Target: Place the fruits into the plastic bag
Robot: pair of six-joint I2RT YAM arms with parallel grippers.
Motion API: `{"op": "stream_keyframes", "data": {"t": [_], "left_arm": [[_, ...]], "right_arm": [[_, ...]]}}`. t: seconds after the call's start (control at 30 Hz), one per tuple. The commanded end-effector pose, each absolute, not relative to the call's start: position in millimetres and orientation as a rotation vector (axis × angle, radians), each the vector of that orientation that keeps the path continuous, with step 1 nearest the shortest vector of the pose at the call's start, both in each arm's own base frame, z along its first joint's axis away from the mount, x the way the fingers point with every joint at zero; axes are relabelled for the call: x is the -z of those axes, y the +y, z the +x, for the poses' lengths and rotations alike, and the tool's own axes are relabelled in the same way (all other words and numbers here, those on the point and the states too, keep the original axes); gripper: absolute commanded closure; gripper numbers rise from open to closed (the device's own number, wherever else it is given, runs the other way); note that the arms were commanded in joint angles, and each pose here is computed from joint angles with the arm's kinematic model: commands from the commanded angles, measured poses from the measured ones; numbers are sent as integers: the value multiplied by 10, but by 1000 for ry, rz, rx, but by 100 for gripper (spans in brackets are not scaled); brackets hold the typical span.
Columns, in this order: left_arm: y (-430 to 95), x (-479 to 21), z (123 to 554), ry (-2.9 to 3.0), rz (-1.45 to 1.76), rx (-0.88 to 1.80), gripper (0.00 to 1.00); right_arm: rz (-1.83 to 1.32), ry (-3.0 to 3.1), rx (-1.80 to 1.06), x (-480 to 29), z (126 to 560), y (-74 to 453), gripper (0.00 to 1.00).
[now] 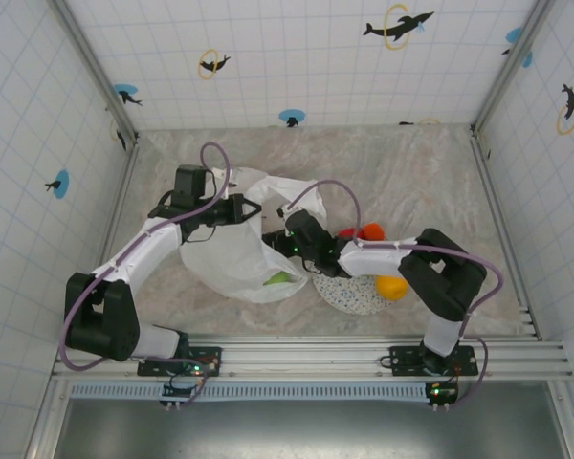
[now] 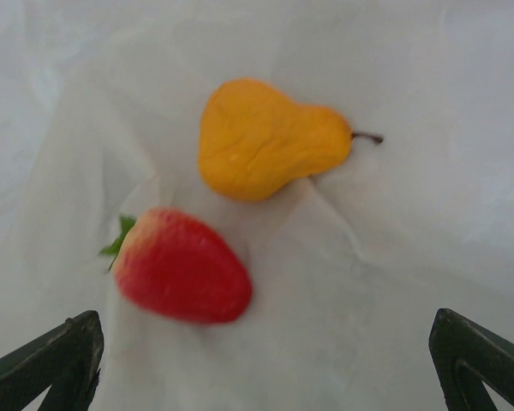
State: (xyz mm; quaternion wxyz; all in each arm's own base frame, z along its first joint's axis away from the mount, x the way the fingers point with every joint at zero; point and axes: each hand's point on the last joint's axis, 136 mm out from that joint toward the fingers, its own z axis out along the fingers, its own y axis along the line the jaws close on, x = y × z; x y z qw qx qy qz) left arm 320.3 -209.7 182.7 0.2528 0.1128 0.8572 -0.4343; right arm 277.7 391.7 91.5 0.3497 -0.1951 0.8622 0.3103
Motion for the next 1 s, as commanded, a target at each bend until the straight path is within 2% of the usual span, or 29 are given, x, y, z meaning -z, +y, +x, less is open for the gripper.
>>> {"op": "stream_keyframes", "data": {"t": [0.0,0.23,0.4,0.67,0.97], "left_arm": [[-2074,-1932,3218,2312,304,1170,100],[-2071,-1933,3221,2316,302,1166,100],[-2071,-1928,3223,2318,299,1166,100],[-2073,-1935,3218,2316,300,1170,100],[-2084,-1953,3209,2312,301,1185,100]], "right_arm": [[-661,2307,-889,-816,2385,3867,0],[-811,2379,-983,-707,1951,3878,0],[-834,2403,-973,-601,1922,3938,4],[-830,2416,-899,-501,2124,4056,30],[-613,2312,-899,-690,2661,4182,37]]}}
